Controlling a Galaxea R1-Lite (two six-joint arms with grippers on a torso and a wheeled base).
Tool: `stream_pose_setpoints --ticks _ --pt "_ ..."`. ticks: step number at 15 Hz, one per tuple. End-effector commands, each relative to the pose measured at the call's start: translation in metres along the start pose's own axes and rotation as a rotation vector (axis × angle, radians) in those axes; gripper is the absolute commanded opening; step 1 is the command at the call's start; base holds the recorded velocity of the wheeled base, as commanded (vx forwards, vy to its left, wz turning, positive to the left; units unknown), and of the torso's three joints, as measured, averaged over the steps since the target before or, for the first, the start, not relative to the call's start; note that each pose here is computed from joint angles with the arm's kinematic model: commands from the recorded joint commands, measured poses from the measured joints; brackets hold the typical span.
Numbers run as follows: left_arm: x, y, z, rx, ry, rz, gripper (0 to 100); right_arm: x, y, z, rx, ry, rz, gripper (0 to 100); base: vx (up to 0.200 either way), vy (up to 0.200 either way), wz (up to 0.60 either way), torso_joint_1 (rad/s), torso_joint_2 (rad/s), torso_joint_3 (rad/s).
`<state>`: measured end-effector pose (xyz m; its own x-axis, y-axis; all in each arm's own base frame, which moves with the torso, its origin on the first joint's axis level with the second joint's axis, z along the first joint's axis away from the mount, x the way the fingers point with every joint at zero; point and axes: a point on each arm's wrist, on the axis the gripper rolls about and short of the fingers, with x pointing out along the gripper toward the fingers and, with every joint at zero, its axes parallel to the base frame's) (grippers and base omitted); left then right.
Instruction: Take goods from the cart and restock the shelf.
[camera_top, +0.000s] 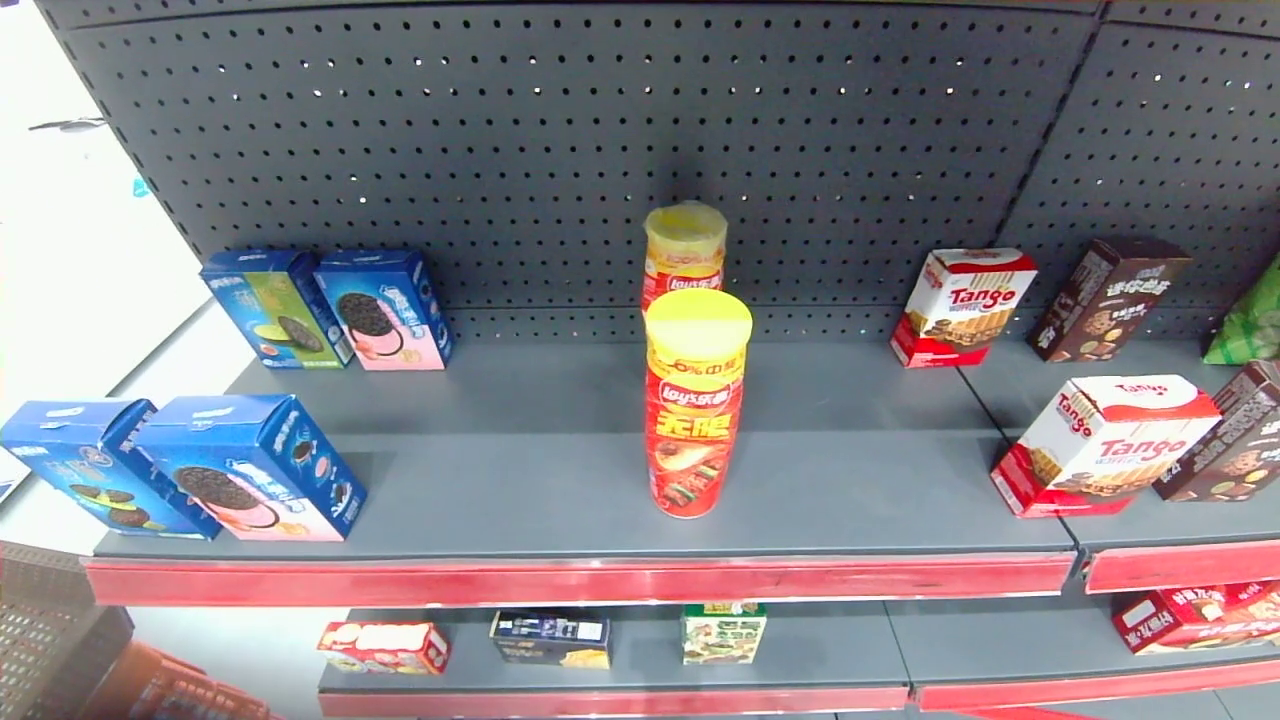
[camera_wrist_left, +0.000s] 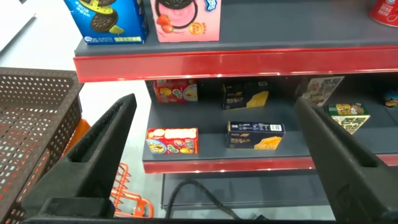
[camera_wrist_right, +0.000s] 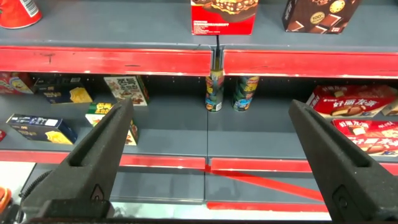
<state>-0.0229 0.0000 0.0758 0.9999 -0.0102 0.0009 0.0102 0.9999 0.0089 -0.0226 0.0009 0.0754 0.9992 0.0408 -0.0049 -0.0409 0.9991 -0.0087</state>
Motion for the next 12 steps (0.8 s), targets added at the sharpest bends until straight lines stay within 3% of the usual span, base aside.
stream_pose_setpoints --ticks 1,12 --pt "-0.0001 0.0000 0.0001 -0.001 -0.001 0.001 100 0.0001 0.0000 0.0000 0.000 0.001 0.001 100 0.000 0.000 0.00 0.000 0.00 0.000" --pt "0.0001 0.0000 -0.0004 0.000 0.001 0.001 100 0.0001 0.0000 0.0000 0.000 0.001 0.002 100 0.000 0.000 0.00 0.000 0.00 0.000"
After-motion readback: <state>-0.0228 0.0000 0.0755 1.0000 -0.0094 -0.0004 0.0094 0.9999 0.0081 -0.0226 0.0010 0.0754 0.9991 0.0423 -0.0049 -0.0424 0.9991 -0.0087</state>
